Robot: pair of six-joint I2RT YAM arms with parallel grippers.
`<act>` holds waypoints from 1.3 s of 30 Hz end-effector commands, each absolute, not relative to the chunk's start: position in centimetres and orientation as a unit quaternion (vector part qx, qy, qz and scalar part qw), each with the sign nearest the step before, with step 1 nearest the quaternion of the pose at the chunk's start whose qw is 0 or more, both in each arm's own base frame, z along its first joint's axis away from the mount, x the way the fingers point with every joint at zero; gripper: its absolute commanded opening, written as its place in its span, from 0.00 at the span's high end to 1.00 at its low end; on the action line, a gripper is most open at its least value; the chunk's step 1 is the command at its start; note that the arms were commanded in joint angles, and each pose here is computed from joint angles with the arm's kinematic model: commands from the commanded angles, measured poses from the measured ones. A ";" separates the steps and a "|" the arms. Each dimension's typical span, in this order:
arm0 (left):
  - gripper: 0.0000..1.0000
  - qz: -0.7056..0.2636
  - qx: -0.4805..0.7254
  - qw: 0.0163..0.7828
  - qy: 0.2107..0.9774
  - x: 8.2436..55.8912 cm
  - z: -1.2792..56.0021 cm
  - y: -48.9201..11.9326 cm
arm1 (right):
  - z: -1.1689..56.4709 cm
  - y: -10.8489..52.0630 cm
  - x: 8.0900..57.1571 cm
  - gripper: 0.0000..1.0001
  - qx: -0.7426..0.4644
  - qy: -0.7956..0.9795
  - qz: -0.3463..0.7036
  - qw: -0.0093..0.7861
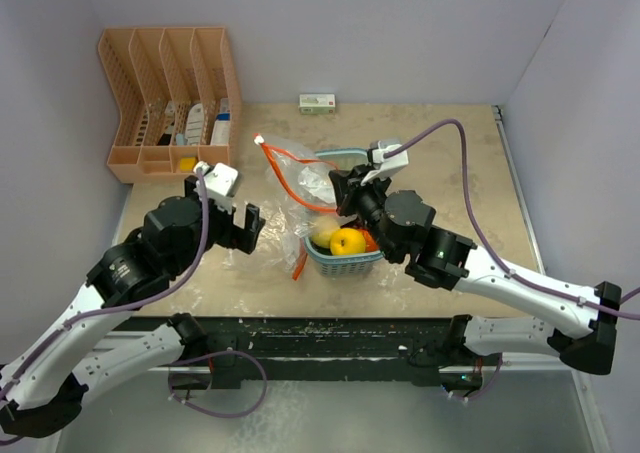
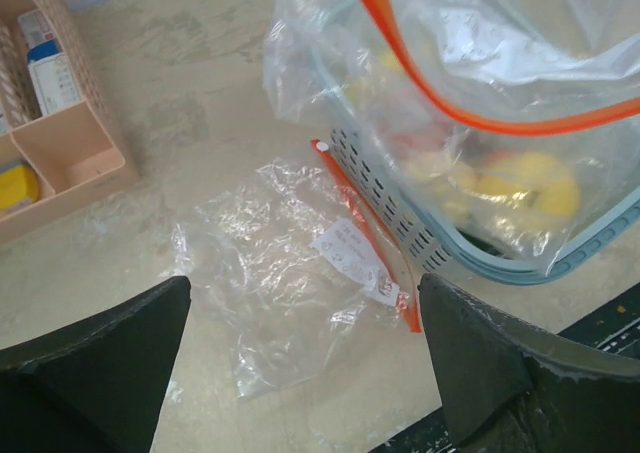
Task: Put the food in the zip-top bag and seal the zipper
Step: Open the zipper of the food storage bag.
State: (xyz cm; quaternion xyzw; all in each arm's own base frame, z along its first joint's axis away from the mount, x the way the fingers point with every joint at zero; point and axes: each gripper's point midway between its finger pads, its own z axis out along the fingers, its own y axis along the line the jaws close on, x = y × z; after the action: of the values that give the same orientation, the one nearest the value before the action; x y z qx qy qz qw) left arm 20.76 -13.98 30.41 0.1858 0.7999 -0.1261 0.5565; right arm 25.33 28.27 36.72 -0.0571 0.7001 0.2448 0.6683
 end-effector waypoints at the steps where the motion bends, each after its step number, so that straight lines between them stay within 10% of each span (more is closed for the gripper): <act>1: 0.01 -0.218 0.160 0.598 0.755 19.8 35.6 -15.5 | 38.2 29.0 24.9 1.00 -0.046 0.681 0.287 0.672; 13: 0.03 -0.382 0.053 0.662 0.642 19.0 41.4 -17.1 | 38.9 29.5 24.2 1.00 -0.041 0.669 0.327 0.666; 39: 0.28 -0.375 0.049 0.634 0.675 23.6 36.3 -22.0 | 39.9 30.1 23.2 1.00 -0.049 0.661 0.364 0.654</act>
State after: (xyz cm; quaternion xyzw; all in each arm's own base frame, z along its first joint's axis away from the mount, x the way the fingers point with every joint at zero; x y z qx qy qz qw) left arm 23.01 -21.11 34.72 0.0549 0.6962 -0.3553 0.6213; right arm 23.78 30.54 36.85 -0.0711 0.6877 0.3270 0.6442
